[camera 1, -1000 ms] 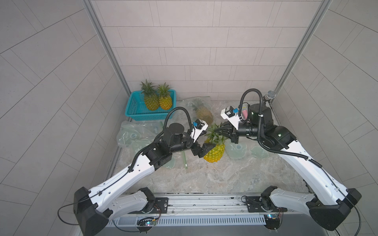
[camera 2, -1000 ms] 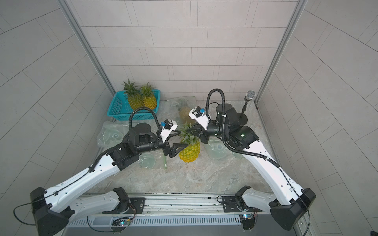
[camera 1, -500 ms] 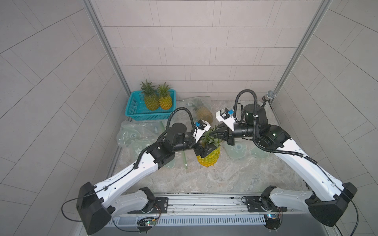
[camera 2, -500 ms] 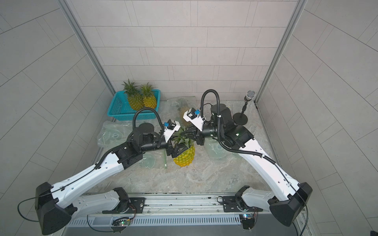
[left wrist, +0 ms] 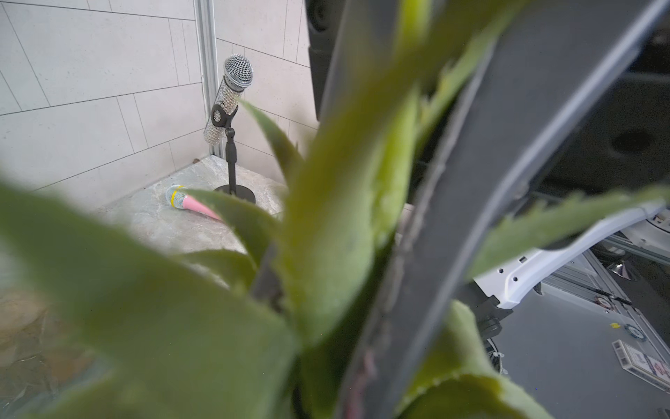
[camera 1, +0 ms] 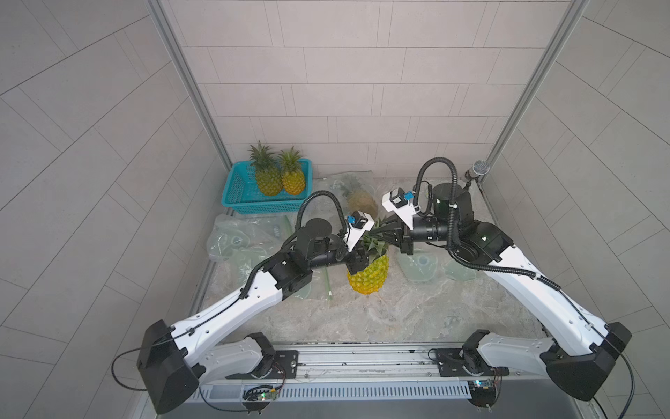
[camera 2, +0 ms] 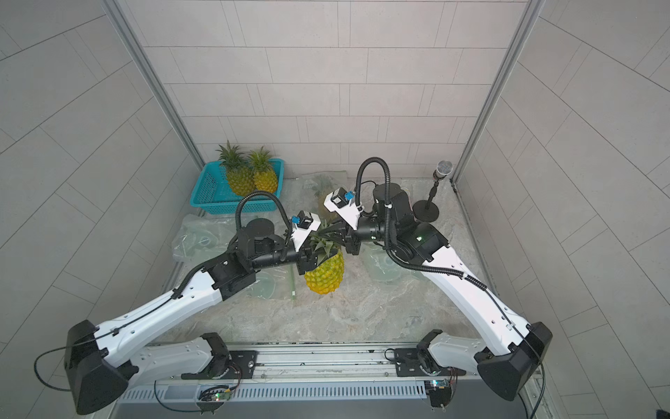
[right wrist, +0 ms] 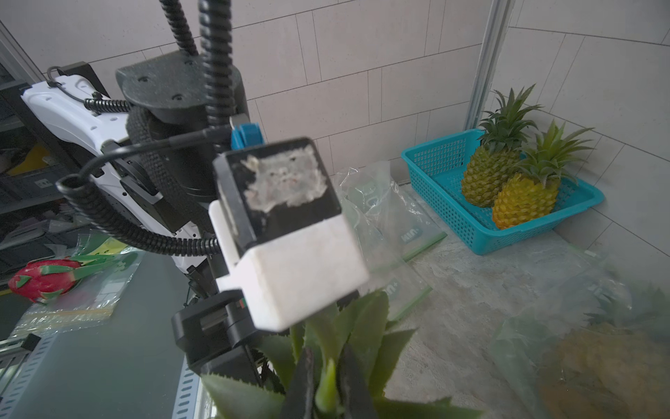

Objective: Open the zip-top bag and take out the pineapple
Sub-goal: Place the pineapple in the basket.

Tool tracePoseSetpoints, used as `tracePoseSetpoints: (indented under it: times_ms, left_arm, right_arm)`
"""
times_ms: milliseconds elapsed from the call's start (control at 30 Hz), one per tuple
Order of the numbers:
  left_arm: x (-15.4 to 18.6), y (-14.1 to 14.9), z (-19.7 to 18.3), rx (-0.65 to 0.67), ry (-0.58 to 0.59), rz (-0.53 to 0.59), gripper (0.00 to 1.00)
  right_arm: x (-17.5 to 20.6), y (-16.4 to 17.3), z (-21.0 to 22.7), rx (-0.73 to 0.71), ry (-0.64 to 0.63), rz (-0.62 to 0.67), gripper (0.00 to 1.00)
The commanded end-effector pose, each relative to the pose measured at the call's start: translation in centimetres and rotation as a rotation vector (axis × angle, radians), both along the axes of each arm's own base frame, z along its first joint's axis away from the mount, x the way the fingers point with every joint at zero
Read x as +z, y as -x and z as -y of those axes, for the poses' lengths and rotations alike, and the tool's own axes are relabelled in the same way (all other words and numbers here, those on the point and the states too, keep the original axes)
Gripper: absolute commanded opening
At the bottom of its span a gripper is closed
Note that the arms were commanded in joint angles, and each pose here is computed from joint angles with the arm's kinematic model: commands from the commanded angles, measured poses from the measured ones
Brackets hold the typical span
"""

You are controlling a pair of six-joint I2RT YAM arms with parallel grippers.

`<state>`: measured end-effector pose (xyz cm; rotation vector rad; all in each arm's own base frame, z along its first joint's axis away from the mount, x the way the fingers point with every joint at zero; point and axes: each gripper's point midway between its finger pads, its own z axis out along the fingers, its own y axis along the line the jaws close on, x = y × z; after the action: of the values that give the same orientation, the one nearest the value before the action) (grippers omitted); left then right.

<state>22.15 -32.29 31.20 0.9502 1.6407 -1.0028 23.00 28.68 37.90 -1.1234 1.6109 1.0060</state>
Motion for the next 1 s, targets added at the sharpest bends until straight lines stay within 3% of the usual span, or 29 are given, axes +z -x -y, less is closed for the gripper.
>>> tracePoseSetpoints:
  times_ms: [0, 167, 333, 500, 600, 967]
  left_arm:
    - [0.3, -1.8, -1.2, 0.120, -0.001, 0.014, 0.21]
    - [1.3, -3.7, -3.0, 0.258, 0.019, -0.003, 0.19]
    - [2.4, -6.7, -6.0, 0.437, 0.035, -0.034, 0.17]
    - [3.5, -9.9, -10.2, 0.659, 0.030, -0.017, 0.15]
    - [4.5, -11.4, -12.2, 0.721, 0.025, 0.005, 0.15]
    - [9.6, -17.5, -22.2, 0.986, 0.054, 0.113, 0.15]
  right_arm:
    - [3.8, 1.4, 0.3, 0.012, -0.083, 0.132, 0.04]
    - [4.0, -0.3, 2.2, -0.158, -0.052, 0.212, 0.32]
    - [4.7, -2.2, 5.3, -0.387, -0.044, 0.295, 0.48]
    - [4.7, -3.2, 7.8, -0.541, -0.034, 0.340, 0.51]
    - [4.8, -3.4, 8.7, -0.590, -0.035, 0.353, 0.52]
    - [4.9, -3.2, 9.2, -0.608, -0.046, 0.354, 0.53]
